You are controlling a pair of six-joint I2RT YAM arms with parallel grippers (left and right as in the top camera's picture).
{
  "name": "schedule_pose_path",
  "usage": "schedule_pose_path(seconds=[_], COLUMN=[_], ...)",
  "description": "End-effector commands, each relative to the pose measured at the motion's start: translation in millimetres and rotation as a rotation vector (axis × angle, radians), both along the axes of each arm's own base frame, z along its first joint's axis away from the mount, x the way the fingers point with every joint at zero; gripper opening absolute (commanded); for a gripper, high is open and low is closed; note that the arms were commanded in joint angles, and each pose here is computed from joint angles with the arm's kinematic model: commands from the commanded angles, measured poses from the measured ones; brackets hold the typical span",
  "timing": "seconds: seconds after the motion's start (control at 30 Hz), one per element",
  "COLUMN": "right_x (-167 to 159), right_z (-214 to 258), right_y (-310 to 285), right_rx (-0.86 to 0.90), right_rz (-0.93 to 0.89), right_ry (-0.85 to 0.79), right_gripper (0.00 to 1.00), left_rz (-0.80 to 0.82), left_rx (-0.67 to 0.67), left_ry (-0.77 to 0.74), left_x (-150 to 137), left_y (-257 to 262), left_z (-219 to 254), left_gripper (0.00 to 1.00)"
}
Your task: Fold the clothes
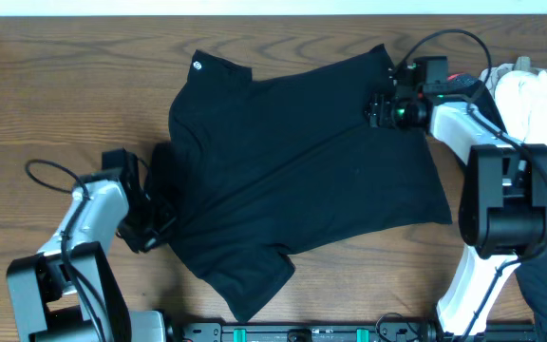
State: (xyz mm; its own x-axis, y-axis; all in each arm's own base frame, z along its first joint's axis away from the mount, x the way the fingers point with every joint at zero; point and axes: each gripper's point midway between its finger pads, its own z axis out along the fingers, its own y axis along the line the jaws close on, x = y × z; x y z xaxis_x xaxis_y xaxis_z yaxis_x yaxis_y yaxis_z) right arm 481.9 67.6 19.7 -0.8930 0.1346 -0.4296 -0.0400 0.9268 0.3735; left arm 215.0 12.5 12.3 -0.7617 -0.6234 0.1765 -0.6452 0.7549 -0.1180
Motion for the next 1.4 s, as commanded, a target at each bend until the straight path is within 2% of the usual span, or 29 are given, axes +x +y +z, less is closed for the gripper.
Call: schedule_pose_path(seconds=[0.0, 0.13, 0.27, 0.43, 0.6, 0.83, 0.97, 1.1, 1.37], right_x=[-1.3, -23.0, -43.6, -63.1, -73.5, -80.9, -81.1, -78.7, -77.4], right_z=[66.1, 94.4, 99.2, 90.3, 86.2, 83.7, 83.8, 84.6, 82.8], right_y=[9.4, 10.7, 12.4, 17.8, 23.5, 27.7, 29.0, 29.0, 29.1], right_rx=[0.112, 0.115, 0.124, 0.125, 0.122, 0.121, 0.126, 0.132, 0.121], right_rz=[0.063, 0.058, 0.046, 0.054, 0.065, 0.074, 0.063, 0.05, 0.007], right_ry=[-0.107, -0.079, -0.008, 0.082, 0.127, 0.158, 0.164, 0.16, 0.173], right_gripper=[0.7, 0.66, 0.62, 0.61, 0.58, 0.55, 0.52, 0.5, 0.5], left_rz=[-0.081, -0.2, -0.373, -0.537, -0.659, -0.683, -0.658, -0.614, -0.57], left_rx=[0.013, 0.021, 0.07, 0.084, 0.08, 0.1, 0.292, 0.462, 0.497], left_ry=[-0.14, -0.327, -0.499, -0.565, -0.568, -0.524, -0.452, -0.486, -0.571], left_x=[33.5, 69.7, 106.9, 136.3, 153.8, 164.3, 172.3, 199.0, 247.9], left_y=[6.5, 3.5, -2.3, -20.2, -34.2, -28.7, 5.8, 33.6, 45.4], left_z=[35.9, 74.7, 84.9, 66.8, 34.9, -6.4, -25.2, -29.1, -15.7], left_gripper=[0.14, 0.11, 0.06, 0.06, 0.06, 0.06, 0.06, 0.06, 0.06])
